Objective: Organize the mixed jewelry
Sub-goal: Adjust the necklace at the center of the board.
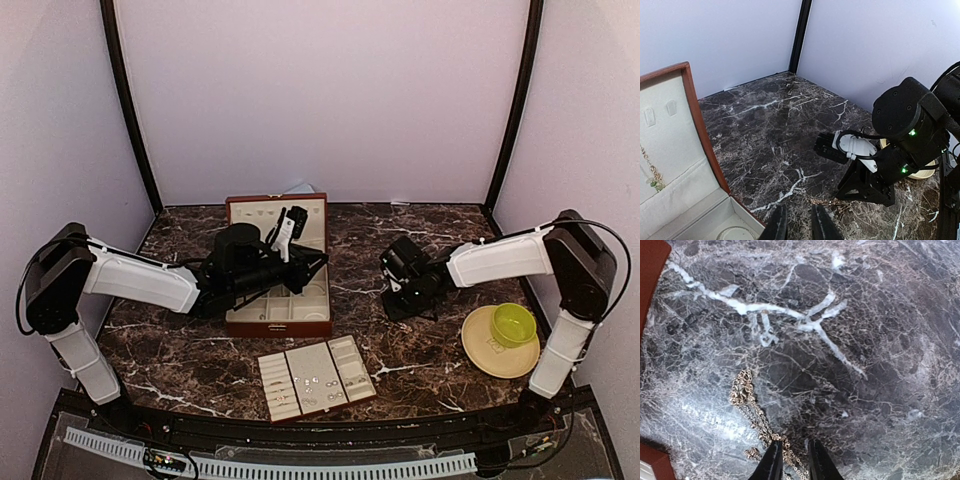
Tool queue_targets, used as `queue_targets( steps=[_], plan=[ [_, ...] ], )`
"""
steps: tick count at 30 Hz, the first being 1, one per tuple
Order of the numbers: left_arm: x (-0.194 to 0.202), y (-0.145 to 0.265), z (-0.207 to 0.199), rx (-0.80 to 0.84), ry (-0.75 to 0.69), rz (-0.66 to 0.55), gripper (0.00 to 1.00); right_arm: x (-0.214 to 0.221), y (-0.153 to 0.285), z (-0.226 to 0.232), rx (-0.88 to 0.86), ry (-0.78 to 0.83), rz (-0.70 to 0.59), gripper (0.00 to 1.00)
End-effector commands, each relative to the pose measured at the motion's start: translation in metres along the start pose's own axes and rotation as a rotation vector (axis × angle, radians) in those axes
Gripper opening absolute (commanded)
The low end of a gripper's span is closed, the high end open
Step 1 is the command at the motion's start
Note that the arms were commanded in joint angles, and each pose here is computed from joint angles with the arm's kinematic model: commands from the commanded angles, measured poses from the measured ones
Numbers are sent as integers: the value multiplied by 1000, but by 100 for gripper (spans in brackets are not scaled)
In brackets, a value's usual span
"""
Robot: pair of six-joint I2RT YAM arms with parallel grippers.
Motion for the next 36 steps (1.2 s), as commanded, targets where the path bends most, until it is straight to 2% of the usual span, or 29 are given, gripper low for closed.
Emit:
queue_targets(
  steps=[1,11,19,29,33,36],
  plan=[
    [-12,9,2,-17,2,-32,20,-8,-3,6,-18,12,-17,19],
    [-12,10,3,-19,2,-33,20,-5,-12,2,27,28,-12,16],
    [-13,11,2,-17,4,-35,20,-13,-22,-7,116,-41,-50,9],
    [-12,12,2,-21,6,-30,20,-35,-38,-35,181,-177,-75,10],
    [-11,12,2,-17,10,-30,20,-42,-34,-38,147,-194,-87,10],
    [-11,12,2,-17,13,-31,20,-45,-23,-35,87,-195,-94,15]
  ],
)
Point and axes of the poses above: each gripper's point midway between its finger pads, its own y axis back along the fingers, its own z axis along the line the jaws close on, x = y × z, the point moved 8 cm from there along y, back along the fingers, and after that the axes turned 15 degrees about -y, right-handed, at the moved point
